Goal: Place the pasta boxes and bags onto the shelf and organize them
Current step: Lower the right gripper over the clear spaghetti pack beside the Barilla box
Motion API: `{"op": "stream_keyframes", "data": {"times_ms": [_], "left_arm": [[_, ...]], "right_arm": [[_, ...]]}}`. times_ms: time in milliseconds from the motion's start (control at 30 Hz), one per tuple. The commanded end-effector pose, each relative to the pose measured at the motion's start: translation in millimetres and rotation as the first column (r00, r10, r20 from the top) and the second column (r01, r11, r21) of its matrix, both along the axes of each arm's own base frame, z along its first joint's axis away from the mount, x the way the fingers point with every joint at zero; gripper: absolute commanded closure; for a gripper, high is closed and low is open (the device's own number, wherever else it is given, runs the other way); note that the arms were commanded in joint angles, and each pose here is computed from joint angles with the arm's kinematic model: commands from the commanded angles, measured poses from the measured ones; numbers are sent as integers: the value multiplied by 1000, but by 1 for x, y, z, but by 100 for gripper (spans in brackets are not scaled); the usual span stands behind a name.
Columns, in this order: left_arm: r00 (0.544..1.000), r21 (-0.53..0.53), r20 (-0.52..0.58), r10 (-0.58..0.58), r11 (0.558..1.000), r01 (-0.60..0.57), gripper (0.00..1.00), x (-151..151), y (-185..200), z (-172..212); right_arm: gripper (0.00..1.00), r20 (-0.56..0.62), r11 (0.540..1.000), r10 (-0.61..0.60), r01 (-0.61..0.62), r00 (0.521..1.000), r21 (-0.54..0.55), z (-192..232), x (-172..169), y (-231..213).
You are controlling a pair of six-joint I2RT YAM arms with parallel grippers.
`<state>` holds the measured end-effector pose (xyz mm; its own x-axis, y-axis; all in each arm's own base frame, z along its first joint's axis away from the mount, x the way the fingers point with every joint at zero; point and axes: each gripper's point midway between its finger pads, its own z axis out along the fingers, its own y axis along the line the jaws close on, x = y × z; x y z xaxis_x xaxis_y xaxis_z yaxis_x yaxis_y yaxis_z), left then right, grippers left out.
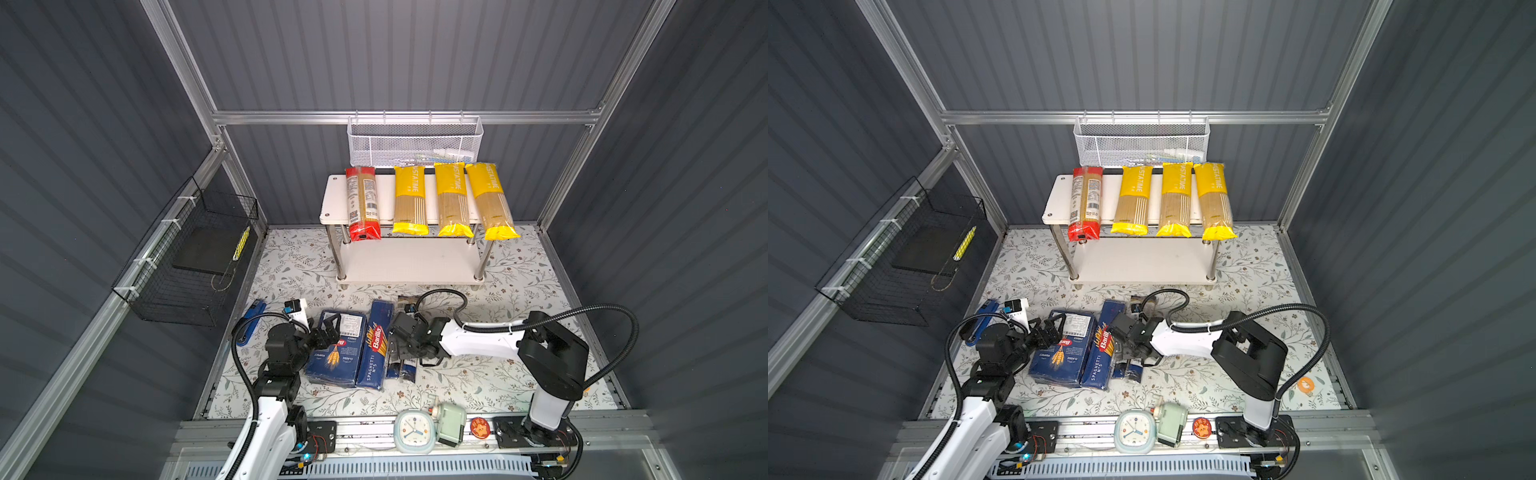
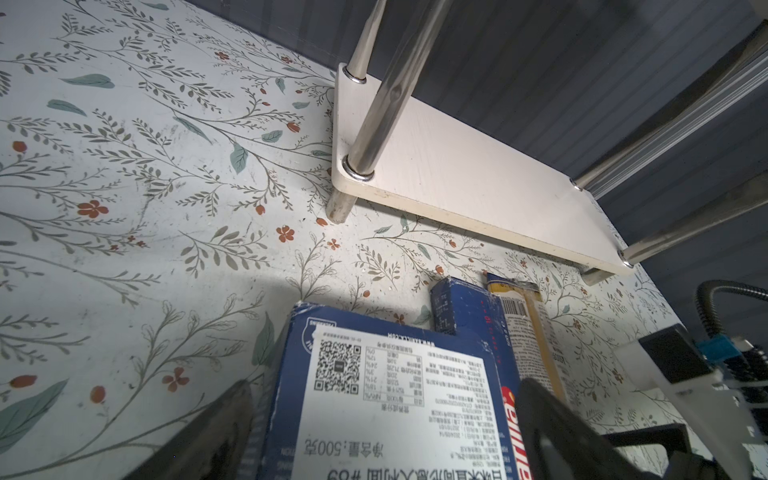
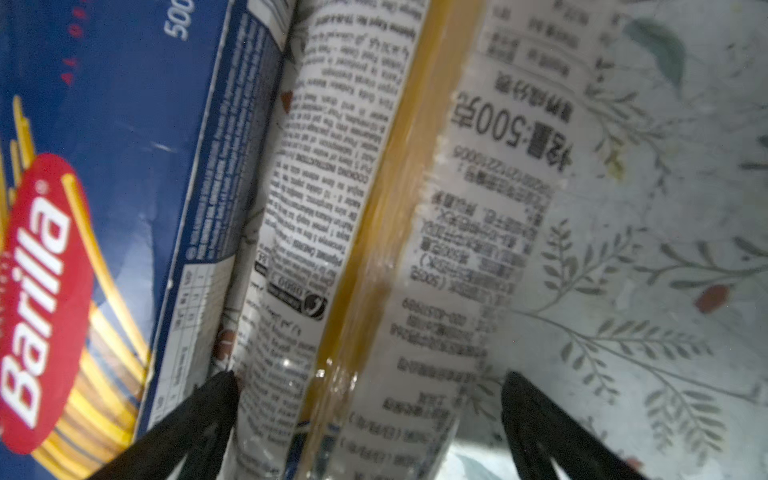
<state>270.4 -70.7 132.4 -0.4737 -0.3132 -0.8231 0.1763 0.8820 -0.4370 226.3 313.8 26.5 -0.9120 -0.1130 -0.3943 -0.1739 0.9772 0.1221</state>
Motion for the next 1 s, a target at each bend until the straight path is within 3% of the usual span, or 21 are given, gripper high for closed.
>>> {"op": "stream_keyframes", "data": {"times_ms": [0, 333, 600, 967], "left_arm": [[1000, -4, 10, -11, 1000, 11, 1, -1, -1, 0], [1000, -4, 5, -9, 1000, 9, 1, 0, -1, -1], [1000, -4, 7, -11, 1000, 12, 1, 0, -1, -1], [1000, -4, 8, -8, 1000, 8, 1, 0, -1, 0]], "right_arm": [[1, -13, 991, -23, 21, 1000, -134, -6, -7, -36], [1, -1, 991, 20, -20, 1000, -132, 1, -16, -64], [1, 56, 989, 151, -151, 987, -2, 28, -15, -33], [1, 14, 979, 108, -104, 994, -178, 7, -2, -40]]}}
